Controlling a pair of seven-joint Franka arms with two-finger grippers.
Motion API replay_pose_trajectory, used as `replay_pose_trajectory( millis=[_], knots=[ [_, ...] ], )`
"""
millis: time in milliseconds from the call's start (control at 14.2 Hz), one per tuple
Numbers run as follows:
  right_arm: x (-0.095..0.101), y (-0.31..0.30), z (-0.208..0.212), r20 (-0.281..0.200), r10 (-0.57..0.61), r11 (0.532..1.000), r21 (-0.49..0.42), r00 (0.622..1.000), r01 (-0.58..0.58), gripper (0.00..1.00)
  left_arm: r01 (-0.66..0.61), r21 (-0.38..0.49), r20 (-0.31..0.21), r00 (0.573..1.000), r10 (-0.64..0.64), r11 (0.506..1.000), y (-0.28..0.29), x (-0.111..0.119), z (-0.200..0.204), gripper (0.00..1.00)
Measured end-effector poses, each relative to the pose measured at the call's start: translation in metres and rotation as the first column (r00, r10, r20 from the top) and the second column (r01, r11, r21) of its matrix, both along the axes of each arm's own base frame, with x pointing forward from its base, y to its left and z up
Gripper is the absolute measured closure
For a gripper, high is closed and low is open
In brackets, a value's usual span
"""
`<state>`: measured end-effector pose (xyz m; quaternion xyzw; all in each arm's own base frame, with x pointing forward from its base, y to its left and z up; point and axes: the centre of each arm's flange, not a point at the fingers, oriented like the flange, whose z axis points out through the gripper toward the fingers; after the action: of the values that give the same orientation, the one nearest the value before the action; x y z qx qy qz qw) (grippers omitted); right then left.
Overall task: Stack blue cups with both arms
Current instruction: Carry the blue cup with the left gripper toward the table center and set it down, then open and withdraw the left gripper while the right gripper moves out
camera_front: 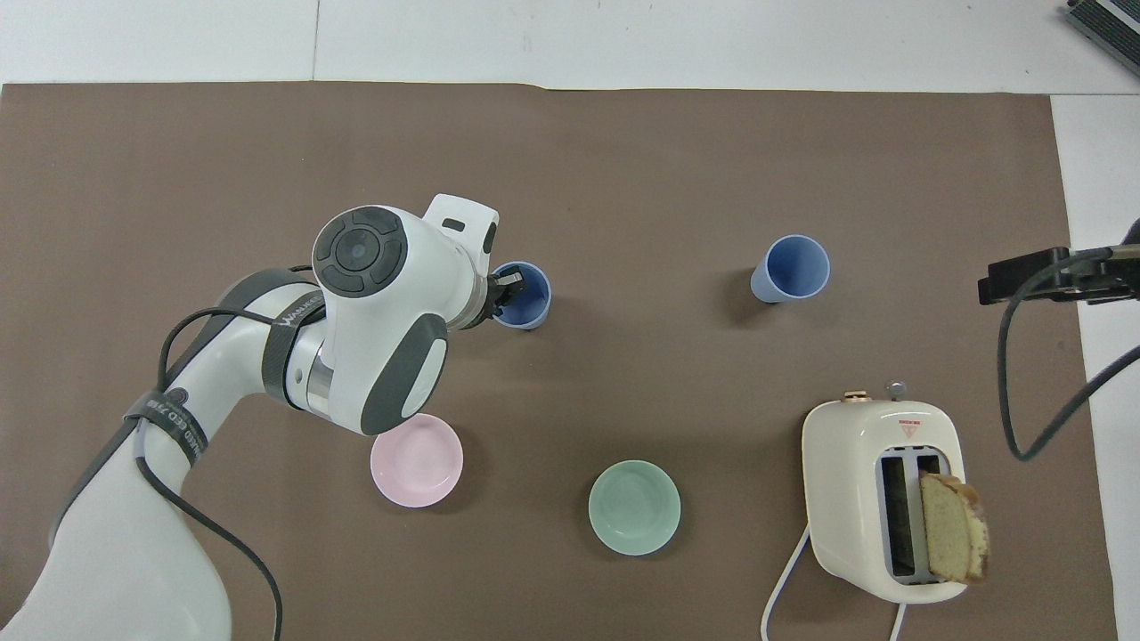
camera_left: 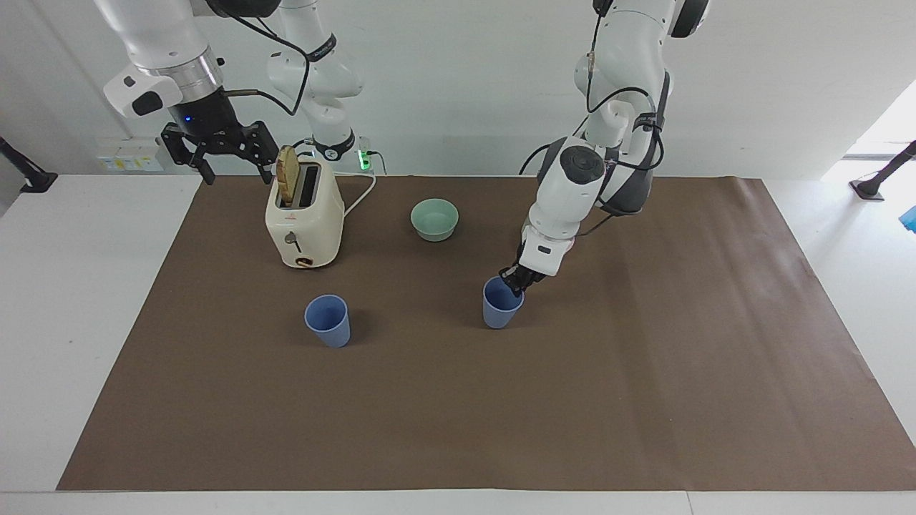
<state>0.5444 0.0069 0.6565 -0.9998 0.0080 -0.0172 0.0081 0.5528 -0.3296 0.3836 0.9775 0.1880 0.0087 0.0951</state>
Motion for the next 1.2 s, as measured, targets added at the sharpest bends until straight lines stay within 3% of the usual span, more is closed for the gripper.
replay_pose_trajectory(
  millis=[211, 563, 774, 844, 1196],
  knots=[
    [0.000, 0.000, 0.000, 0.000, 0.000, 1.000, 0.000, 1.000, 0.000, 0.00, -0.001, 0.001, -0.003, 1.000, 0.001, 1.000, 0.000, 0.000, -0.007, 0.90],
    [0.000, 0.000, 0.000, -0.001, 0.000, 1.000, 0.000, 1.000, 0.000, 0.00, 0.009, 0.020, 0.015, 1.000, -0.009, 1.000, 0.005, 0.006, 0.000, 0.38],
    [0.000, 0.000, 0.000, -0.001, 0.000, 1.000, 0.000, 1.000, 0.000, 0.00, 0.085, 0.082, 0.019, 0.996, -0.087, 0.993, 0.022, 0.016, 0.019, 0.04],
    [0.000, 0.000, 0.000, -0.001, 0.000, 1.000, 0.000, 1.000, 0.000, 0.00, 0.104, 0.096, 0.017, 0.994, -0.106, 0.990, 0.033, 0.021, 0.026, 0.00],
    [0.000, 0.000, -0.001, -0.001, 0.000, 1.000, 0.001, 1.000, 0.000, 0.00, 0.241, 0.139, -0.004, 0.970, -0.243, 0.961, 0.135, 0.040, 0.073, 0.00]
  ],
)
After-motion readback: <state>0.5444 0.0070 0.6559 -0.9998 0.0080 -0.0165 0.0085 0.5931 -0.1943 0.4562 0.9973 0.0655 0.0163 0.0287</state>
